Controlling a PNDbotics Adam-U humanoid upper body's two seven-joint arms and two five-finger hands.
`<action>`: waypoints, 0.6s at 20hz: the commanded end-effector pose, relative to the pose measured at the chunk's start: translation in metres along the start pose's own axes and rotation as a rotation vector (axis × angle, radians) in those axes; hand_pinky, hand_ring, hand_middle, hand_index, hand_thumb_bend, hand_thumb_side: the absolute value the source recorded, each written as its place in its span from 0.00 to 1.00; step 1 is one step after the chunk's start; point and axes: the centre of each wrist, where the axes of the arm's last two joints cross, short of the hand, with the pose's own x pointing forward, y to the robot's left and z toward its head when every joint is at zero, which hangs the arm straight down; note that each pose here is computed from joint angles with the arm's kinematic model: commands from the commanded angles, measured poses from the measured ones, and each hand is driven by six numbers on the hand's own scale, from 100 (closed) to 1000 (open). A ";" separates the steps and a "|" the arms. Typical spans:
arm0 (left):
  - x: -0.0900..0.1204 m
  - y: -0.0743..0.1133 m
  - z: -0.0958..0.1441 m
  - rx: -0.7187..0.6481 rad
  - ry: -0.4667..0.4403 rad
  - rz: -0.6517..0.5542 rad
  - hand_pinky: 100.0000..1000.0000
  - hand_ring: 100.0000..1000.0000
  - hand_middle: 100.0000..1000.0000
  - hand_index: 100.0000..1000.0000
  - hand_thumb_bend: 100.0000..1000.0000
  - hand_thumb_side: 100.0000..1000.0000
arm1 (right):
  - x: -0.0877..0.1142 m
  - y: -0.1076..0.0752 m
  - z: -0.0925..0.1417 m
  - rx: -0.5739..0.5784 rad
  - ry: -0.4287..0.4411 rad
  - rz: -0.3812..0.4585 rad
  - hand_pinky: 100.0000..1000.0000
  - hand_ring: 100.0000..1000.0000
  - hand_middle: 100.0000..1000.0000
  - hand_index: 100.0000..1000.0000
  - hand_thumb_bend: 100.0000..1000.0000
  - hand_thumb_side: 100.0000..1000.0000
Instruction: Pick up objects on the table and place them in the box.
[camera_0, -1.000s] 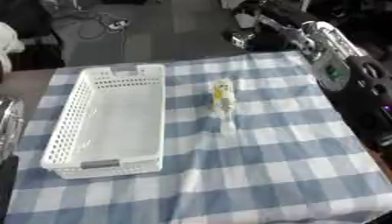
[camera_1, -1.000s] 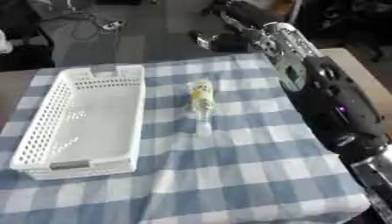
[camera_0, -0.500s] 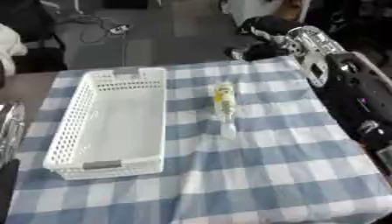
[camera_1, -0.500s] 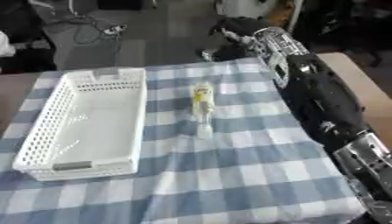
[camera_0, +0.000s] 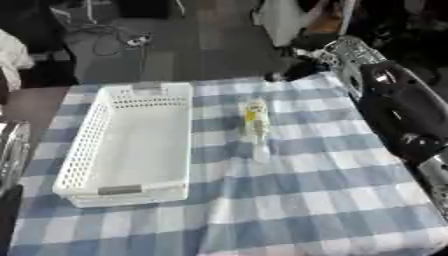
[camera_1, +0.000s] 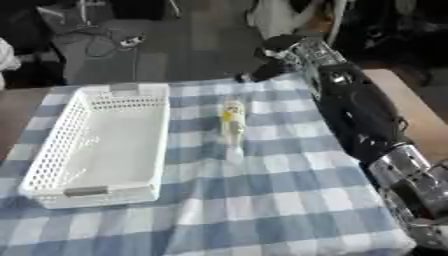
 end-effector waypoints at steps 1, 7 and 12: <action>0.004 0.000 -0.005 -0.009 -0.023 0.002 0.64 0.54 0.81 0.77 0.08 1.00 | -0.007 -0.015 0.003 0.049 0.045 -0.021 1.00 0.87 0.82 0.93 0.50 1.00; 0.007 -0.005 -0.007 -0.015 -0.031 0.024 0.64 0.54 0.81 0.76 0.08 1.00 | -0.014 -0.020 0.002 0.192 0.150 -0.024 1.00 0.85 0.82 0.91 0.51 1.00; 0.008 -0.009 -0.009 -0.019 -0.038 0.043 0.64 0.54 0.81 0.76 0.08 1.00 | -0.011 -0.018 -0.001 0.297 0.161 -0.061 1.00 0.91 0.86 0.90 0.47 1.00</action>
